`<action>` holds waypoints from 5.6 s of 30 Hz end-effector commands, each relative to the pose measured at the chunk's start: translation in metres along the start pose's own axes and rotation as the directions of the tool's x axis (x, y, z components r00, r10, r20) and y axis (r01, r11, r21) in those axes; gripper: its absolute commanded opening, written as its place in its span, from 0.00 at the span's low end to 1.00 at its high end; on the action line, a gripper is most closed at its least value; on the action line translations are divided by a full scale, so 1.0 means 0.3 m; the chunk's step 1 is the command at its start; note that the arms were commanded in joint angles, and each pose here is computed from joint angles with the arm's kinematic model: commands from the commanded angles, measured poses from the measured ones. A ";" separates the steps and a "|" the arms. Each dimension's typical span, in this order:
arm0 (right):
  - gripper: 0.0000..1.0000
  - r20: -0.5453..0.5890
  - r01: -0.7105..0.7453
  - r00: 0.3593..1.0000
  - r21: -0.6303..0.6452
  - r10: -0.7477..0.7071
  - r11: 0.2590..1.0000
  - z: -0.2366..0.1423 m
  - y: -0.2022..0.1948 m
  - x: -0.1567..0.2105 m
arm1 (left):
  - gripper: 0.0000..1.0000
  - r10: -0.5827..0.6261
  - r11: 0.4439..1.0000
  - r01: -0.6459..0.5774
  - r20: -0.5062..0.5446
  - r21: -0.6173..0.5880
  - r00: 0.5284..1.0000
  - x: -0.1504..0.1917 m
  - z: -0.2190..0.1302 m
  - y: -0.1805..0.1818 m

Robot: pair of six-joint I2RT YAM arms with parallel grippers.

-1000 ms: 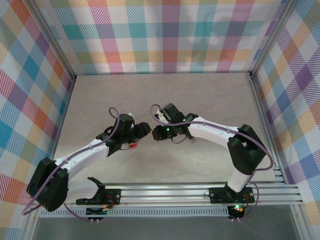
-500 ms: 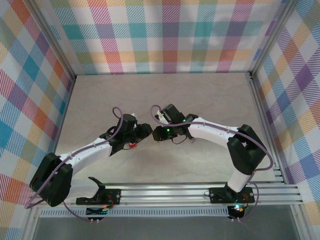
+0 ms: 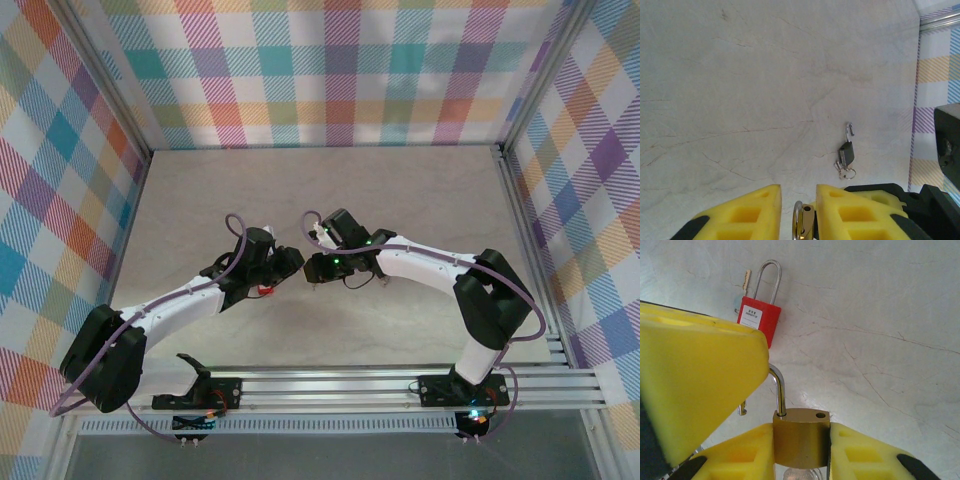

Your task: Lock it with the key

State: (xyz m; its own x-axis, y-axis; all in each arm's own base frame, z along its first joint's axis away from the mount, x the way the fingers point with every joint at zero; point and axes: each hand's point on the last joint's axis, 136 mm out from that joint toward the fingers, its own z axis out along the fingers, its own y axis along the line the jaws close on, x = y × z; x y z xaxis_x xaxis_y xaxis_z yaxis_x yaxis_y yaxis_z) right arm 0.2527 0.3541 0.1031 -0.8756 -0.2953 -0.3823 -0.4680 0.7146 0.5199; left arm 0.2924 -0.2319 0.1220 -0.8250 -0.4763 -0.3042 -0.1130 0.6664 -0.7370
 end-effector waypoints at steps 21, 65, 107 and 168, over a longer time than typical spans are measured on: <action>0.24 0.044 0.031 0.999 -0.064 -0.028 0.997 -0.033 0.060 -0.018 | 0.06 -0.009 1.000 0.010 -0.018 0.011 1.000 0.025 0.015 0.008; 0.42 0.019 0.033 0.999 -0.146 -0.031 0.989 -0.001 0.089 0.014 | 0.00 0.006 1.000 -0.006 0.004 0.016 1.000 0.017 -0.033 -0.002; 0.39 0.019 0.033 0.999 -0.133 -0.031 0.990 0.008 0.081 0.012 | 0.00 0.043 0.999 -0.043 0.033 0.008 0.999 0.012 -0.082 0.006; 0.07 0.063 0.005 0.998 -0.388 0.021 0.922 -0.059 0.170 0.012 | 0.00 0.078 0.964 -0.122 0.187 0.237 0.979 -0.020 -0.230 -0.100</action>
State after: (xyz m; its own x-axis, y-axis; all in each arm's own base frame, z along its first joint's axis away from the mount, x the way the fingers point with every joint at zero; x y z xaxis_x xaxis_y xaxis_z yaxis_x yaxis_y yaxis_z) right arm 0.2217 0.3840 0.1373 -0.8645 -0.2617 -0.4292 -0.5026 0.4316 0.7491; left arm 0.2598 -0.2050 0.1578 -0.7578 -0.5028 -0.4157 0.0210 0.6181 -0.7858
